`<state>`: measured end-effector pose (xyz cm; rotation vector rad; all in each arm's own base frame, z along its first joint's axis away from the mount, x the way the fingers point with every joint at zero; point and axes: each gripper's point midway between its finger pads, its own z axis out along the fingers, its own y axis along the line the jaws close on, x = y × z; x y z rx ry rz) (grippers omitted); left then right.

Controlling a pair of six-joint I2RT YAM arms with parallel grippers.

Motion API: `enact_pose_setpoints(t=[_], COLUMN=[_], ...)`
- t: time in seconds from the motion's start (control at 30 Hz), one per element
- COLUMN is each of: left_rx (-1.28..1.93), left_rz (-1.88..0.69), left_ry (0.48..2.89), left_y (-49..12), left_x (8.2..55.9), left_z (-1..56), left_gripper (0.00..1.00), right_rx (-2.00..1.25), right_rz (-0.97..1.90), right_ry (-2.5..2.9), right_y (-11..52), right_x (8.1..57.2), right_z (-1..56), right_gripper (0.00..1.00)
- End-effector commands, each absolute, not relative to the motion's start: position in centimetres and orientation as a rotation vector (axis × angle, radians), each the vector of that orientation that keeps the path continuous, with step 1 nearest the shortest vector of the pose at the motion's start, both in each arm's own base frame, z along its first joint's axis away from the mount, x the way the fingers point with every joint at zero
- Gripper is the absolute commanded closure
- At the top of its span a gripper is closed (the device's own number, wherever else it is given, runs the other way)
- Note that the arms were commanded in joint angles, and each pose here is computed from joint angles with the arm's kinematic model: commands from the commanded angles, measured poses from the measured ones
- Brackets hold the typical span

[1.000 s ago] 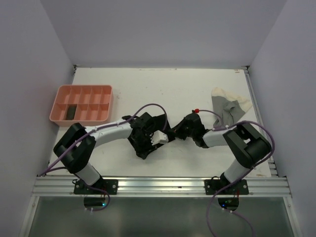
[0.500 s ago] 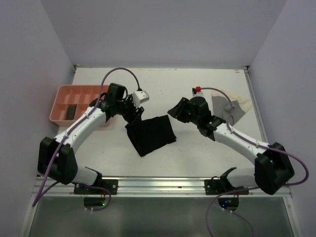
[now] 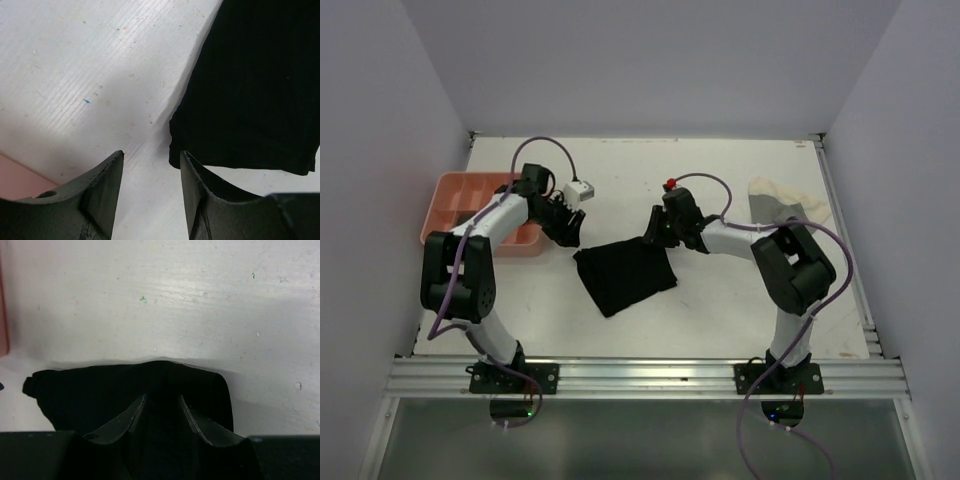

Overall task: Roll the underwear
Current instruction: Fold the underwear

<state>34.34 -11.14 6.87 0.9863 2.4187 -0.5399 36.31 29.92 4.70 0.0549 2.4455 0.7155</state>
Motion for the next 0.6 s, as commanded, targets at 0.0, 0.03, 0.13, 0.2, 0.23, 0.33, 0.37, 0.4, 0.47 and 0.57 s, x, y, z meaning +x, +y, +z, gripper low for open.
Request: enact_pose_setpoints(t=[0.0, 0.03, 0.13, 0.2, 0.23, 0.33, 0.37, 0.4, 0.47, 0.57], left_rx=[1.046, 1.051, 1.055, 1.055, 1.059, 1.051, 1.049, 1.048, 1.046, 1.046], left_rz=[-0.571, -0.588, -0.64, -0.641, -0.65, -0.697, -0.725, -0.741, -0.768, -0.768], left_ry=[2.402, 2.405, 2.422, 2.424, 2.43, 2.427, 2.42, 2.423, 2.43, 2.459], left_y=[-11.3, -11.4, -11.8, -11.8, -11.7, -12.3, -12.6, -12.7, -12.9, -12.8], left_x=[34.4, 34.1, 33.6, 33.3, 32.9, 32.6, 32.5, 32.4, 32.3, 32.3], left_z=[6.0, 5.7, 4.7, 4.0, 3.6, 3.4, 3.5, 3.4, 3.0, 2.2], left_gripper=[0.47, 0.47, 0.47, 0.48, 0.47, 0.47, 0.48, 0.51, 0.62, 0.87], right_rx=[-0.005, 0.0, 0.013, 0.019, 0.024, 0.034, 0.041, 0.052, 0.073, 0.127], right_rz=[0.738, 0.73, 0.691, 0.667, 0.663, 0.648, 0.637, 0.628, 0.606, 0.569], right_ry=[2.397, 2.4, 2.44, 2.468, 2.479, 2.501, 2.51, 2.515, 2.53, 2.545], right_y=[31.0, 30.9, 30.2, 29.6, 29.4, 28.9, 28.6, 28.4, 27.7, 26.2], right_x=[37.9, 37.9, 37.6, 37.2, 37.0, 36.5, 36.3, 36.3, 36.0, 35.5], right_z=[5.6, 5.3, 3.5, 2.5, 2.0, 1.1, 0.7, 0.6, 0.1, -0.4], right_gripper=[0.66, 0.67, 0.68, 0.69, 0.69, 0.7, 0.7, 0.71, 0.72, 0.74])
